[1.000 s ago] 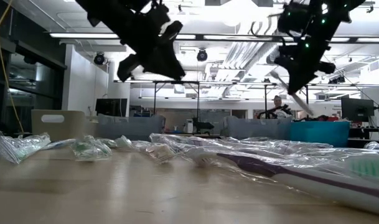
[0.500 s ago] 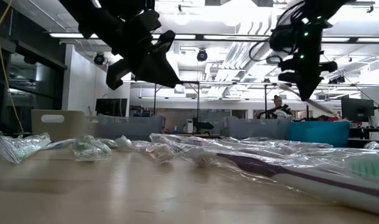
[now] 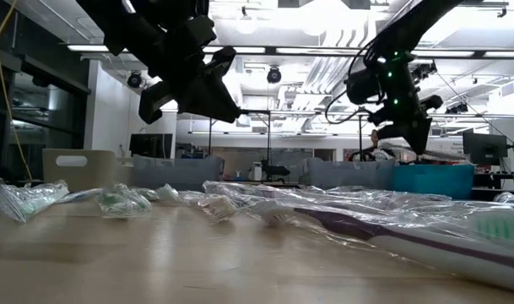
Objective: Pick & Place Toothbrushes
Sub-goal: Put the orange toothbrush into the blue bin
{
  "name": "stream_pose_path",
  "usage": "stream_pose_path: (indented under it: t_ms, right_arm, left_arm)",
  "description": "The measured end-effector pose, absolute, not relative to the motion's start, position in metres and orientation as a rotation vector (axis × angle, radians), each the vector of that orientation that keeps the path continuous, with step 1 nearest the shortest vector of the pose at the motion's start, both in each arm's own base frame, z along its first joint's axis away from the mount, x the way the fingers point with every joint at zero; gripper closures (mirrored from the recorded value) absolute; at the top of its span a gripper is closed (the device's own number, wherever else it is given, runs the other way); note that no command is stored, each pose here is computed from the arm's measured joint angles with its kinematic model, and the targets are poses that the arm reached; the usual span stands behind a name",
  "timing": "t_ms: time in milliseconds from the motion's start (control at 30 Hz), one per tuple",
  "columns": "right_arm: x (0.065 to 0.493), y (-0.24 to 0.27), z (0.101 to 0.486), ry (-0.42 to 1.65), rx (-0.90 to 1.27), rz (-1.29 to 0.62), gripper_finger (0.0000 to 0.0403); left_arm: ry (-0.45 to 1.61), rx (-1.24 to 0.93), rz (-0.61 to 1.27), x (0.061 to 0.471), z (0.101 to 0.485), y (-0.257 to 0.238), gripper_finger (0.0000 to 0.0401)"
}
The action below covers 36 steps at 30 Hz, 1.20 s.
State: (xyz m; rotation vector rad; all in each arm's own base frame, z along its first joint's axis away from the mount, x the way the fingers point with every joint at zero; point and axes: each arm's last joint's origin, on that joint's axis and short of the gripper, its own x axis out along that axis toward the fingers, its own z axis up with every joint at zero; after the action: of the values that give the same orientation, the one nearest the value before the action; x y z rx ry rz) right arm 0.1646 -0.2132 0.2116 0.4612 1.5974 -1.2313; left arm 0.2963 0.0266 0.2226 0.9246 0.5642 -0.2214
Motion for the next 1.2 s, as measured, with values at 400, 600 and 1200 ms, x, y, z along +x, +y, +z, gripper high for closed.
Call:
stream_pose_path:
  t_ms: [400, 600, 1200]
  right_arm:
    - [0.162, -0.225, 0.204, 1.561, 0.490, -1.267, 0.0392]
    - [0.157, -0.228, 0.203, 1.566, 0.543, -1.236, 0.0392]
    - [0.139, -0.238, 0.202, 1.563, 0.674, -1.114, 0.0362]
  left_arm:
    - [0.587, 0.921, -0.234, 0.295, 0.221, 0.026, 0.0345]
    - [0.589, 0.920, -0.235, 0.295, 0.220, 0.026, 0.0345]
    - [0.584, 0.921, -0.231, 0.295, 0.221, 0.026, 0.0345]
